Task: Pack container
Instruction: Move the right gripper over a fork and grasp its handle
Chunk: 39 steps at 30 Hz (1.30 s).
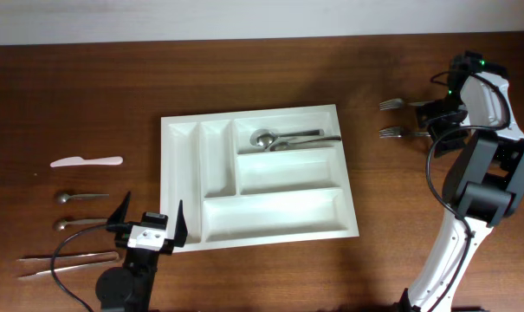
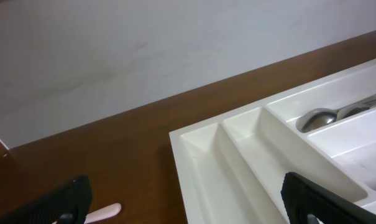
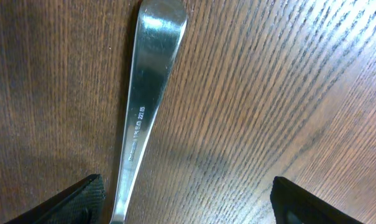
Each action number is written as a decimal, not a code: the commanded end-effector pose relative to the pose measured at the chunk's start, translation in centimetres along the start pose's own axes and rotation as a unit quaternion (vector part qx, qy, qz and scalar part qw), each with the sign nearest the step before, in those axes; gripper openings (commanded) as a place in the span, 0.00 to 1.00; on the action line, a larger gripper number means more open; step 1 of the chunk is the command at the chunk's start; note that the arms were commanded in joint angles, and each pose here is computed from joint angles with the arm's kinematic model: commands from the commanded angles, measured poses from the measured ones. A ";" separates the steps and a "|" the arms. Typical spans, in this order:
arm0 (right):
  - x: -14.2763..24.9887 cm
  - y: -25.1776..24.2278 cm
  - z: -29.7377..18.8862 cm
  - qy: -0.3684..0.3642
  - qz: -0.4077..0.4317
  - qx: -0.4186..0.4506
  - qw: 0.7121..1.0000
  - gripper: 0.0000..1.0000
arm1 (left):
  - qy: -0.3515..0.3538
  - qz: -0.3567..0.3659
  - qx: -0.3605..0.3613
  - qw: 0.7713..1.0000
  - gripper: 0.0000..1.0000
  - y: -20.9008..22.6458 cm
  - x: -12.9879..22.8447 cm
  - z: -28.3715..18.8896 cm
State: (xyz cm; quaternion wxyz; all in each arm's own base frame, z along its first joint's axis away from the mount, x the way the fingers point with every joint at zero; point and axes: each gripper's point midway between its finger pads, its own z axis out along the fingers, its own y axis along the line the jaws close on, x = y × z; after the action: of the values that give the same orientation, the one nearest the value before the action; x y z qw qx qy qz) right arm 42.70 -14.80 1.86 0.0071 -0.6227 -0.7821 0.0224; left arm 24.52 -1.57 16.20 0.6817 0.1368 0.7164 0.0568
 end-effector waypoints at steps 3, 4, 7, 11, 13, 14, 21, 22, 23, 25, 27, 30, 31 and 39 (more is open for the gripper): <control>0.0 -0.3 1.0 0.005 0.015 0.014 1.000 0.85 | 0.002 -0.001 -0.008 1.000 0.99 0.2 0.3 0.0; 0.1 -0.5 1.2 0.005 0.015 0.019 1.000 0.85 | 0.002 -0.001 -0.008 1.000 0.99 0.2 0.3 0.0; 0.1 -1.0 1.8 0.006 0.014 0.036 0.999 0.84 | 0.002 -0.001 -0.008 1.000 0.99 0.2 0.3 0.0; 0.3 -1.3 2.5 0.011 0.013 0.047 0.999 0.84 | 0.002 -0.001 -0.008 1.000 0.99 0.2 0.3 0.0; 0.2 -1.2 2.5 0.009 0.013 0.045 0.999 0.84 | 0.002 -0.001 -0.008 1.000 0.99 0.2 0.3 0.0; 0.2 -1.2 2.5 0.009 0.013 0.043 0.999 0.84 | 0.002 -0.001 -0.008 1.000 0.99 0.2 0.3 0.0; 0.0 -0.7 2.5 0.005 0.015 0.032 0.999 0.85 | 0.002 -0.001 -0.008 1.000 0.99 0.2 0.3 0.0; 0.0 -0.6 2.5 0.006 0.015 0.031 0.999 0.84 | 0.002 -0.001 -0.008 1.000 0.99 0.2 0.3 0.0; -0.1 -0.6 2.5 0.005 0.015 0.031 0.999 0.84 | 0.002 -0.001 -0.008 1.000 0.99 0.2 0.3 0.0; -0.1 -0.6 2.5 0.005 0.015 0.032 0.999 0.84 | 0.002 -0.001 -0.008 1.000 0.99 0.2 0.3 0.0; 0.0 -0.7 2.5 0.006 0.014 0.034 0.999 0.84 | 0.002 -0.001 -0.008 1.000 0.99 0.2 0.3 0.0; 0.2 -1.2 2.5 0.011 0.014 0.042 0.999 0.84 | 0.002 -0.001 -0.008 1.000 0.99 0.2 0.3 0.0; 0.3 -1.3 2.5 0.013 0.014 0.046 0.999 0.82 | 0.002 -0.001 -0.008 1.000 0.99 0.2 0.3 0.0; 0.8 -0.8 2.5 0.027 0.032 0.032 0.999 0.51 | 0.002 -0.001 -0.008 1.000 0.99 0.2 0.3 0.0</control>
State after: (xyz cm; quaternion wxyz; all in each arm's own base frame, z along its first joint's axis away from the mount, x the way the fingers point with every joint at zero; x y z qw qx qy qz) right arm 41.76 -14.48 0.35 0.0370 -0.6328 -0.7727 0.0337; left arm 24.52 -1.57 16.20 0.6817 0.1369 0.7164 0.0569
